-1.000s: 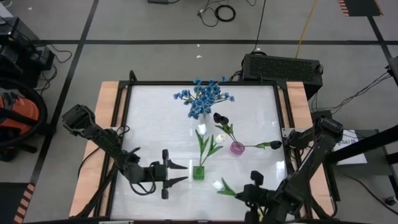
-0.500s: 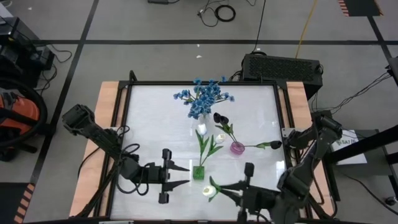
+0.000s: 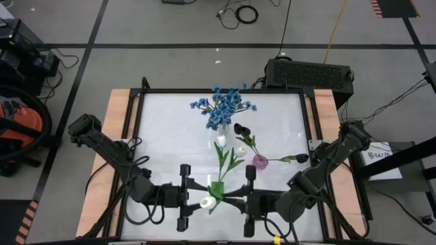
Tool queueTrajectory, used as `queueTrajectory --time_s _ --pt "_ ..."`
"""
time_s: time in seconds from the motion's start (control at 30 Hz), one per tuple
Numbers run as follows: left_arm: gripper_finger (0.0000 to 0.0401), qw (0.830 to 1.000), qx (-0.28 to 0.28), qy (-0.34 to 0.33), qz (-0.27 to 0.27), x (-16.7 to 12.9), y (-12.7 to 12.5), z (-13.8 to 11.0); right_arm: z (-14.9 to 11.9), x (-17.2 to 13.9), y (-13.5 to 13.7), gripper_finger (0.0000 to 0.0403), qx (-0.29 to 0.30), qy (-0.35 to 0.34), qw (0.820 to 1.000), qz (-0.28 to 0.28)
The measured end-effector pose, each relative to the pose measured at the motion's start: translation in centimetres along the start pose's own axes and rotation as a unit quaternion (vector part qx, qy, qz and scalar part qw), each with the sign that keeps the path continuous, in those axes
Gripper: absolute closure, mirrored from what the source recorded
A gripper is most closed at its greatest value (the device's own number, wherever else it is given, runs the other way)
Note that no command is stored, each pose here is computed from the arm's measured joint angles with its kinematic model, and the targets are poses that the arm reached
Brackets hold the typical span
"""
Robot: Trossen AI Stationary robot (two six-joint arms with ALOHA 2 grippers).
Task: Sort flowers into vase by color
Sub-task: Put the white tulip into the green vase
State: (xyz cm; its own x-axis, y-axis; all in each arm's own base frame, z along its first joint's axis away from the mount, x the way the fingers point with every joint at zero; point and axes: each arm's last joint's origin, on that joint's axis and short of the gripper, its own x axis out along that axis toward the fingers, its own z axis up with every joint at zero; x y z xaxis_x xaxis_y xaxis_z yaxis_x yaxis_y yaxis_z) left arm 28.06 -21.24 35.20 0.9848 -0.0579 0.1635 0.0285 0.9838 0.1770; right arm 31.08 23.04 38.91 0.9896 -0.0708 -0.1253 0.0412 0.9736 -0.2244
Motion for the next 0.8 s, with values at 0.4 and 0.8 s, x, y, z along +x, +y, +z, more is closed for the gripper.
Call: queueTrajectory --time_s 0.4,0.8 --pt "0.0232 0.999 -0.02 0.039 0.008 1.1 0.5 -1.7 0.5 0.2 -0.2 0.0394 -0.015 -0.021 1.0 0.008" --pt "0.0232 0.999 -0.01 0.004 -0.037 2.4 -0.1 -3.0 0.5 0.8 -0.7 0.0394 -0.01 -0.032 0.998 0.057"
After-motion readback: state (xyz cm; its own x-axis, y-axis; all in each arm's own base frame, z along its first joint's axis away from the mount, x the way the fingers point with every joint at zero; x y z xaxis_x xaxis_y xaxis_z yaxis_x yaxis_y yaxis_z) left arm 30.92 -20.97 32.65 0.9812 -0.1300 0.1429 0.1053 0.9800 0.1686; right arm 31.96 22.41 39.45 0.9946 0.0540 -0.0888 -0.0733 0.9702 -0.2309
